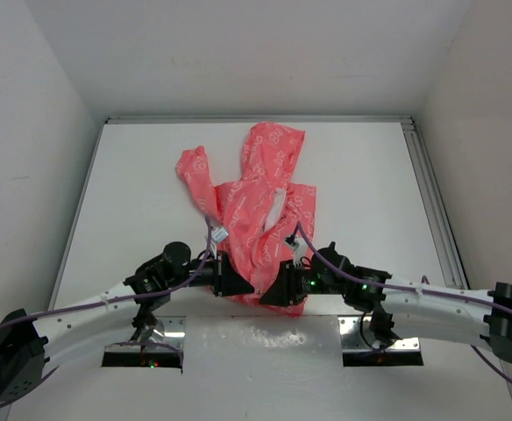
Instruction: Zip up the jacket
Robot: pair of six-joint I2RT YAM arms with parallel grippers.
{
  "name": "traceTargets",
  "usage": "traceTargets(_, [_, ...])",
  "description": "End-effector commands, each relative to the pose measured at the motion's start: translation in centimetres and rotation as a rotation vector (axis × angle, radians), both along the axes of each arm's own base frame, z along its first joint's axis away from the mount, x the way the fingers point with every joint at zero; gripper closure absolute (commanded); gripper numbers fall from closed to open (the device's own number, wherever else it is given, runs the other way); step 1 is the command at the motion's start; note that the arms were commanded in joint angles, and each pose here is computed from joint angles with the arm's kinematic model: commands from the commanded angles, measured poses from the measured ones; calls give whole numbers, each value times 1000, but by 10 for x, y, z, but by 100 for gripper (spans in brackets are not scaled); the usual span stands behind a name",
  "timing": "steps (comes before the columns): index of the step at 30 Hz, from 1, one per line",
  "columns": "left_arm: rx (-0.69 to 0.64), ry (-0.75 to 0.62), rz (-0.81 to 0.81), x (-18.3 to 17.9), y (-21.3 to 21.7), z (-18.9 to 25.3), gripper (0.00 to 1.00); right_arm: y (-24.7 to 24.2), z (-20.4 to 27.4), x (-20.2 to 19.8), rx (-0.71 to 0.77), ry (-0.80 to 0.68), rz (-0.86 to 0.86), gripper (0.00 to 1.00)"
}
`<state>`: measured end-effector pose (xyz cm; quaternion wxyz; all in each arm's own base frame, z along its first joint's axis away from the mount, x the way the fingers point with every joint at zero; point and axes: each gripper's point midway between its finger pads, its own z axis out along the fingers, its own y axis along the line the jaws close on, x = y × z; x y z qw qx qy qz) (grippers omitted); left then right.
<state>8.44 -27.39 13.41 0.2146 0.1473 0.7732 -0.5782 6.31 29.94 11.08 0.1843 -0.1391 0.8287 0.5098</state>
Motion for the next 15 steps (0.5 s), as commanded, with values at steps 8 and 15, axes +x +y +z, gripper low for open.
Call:
traceTargets(8, [-30,-35,-28,-3,-4,9,100,7,30,10,51,-74,-26,70])
traceTargets(15, [-38,-28,-31,-5,-5,9,100,8,32,12,42,-79,-22,76])
